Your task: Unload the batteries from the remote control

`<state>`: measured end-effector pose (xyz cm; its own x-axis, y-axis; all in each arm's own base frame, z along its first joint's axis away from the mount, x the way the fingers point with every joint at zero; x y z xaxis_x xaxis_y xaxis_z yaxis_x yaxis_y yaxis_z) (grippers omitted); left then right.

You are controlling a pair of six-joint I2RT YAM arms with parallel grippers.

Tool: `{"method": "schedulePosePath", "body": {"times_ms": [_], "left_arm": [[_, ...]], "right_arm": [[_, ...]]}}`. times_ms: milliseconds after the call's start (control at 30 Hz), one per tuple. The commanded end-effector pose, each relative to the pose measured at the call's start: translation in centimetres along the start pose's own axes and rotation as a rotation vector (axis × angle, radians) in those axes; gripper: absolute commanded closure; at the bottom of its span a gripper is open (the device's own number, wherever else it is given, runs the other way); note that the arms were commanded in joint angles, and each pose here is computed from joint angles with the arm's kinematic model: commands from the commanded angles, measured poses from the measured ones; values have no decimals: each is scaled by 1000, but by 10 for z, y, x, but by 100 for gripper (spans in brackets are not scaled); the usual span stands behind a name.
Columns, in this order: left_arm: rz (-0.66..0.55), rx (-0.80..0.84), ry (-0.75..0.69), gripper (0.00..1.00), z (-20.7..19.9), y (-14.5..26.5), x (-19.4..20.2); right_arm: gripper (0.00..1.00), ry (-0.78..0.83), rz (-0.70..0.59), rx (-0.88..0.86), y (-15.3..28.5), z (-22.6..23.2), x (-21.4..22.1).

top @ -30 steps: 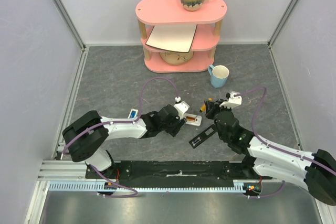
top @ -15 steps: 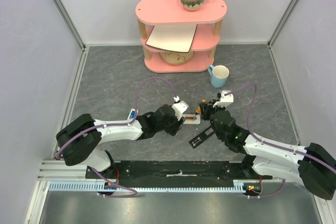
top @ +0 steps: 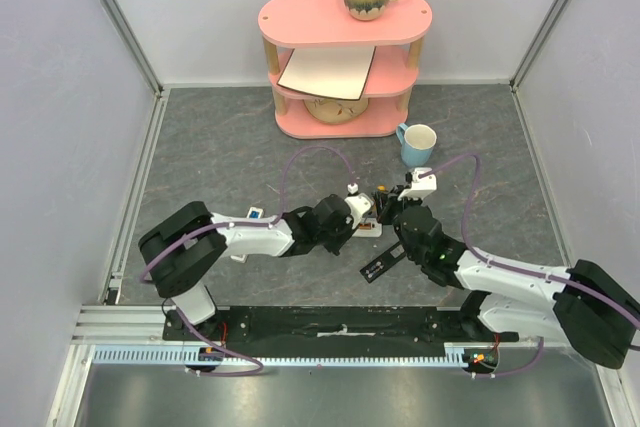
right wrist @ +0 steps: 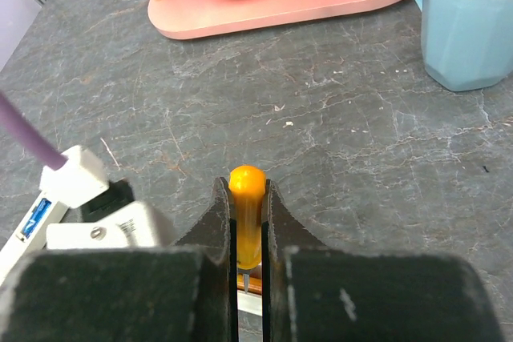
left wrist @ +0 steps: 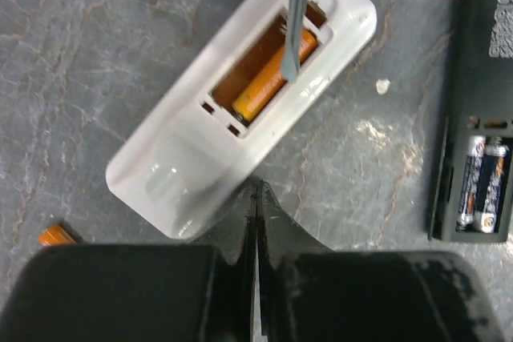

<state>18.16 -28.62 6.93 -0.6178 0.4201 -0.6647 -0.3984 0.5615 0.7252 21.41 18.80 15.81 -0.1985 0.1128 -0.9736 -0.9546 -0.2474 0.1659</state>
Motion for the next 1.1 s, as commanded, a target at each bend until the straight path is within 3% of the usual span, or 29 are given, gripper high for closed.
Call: {"method": "schedulePosePath", "body": {"times_ms": [0,267,833,967,1067], "left_arm": [[3,-103,4,98,9,-7,-10],[-15,-321,49,98,32,-8,-14],[9,-233,47,97,23,-10,-13],[11,-236,50,84,24,-11,-13],[6,-222,56,60,25,-10,-15]], "right_arm": [[100,-36,-78,-27,-6,12,-24],[100,19,-62,-7,-19,15,-15],[100,62,68,-45,-30,21,17],[100,7,98,-98,-29,13,24],[100,-30,145,-143,-28,10,31]]}}
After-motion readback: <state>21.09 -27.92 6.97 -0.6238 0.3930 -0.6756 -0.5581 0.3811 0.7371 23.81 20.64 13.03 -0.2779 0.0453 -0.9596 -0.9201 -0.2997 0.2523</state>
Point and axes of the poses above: each gripper's point midway between its finger pads, its own y axis back along the fingers, its own z axis along the line the jaws close on, x = y × z, the point moved 7 cm from there along y, back along the fingers, and after that the axes turned 11 degrees about y, right-handed, at the moved point
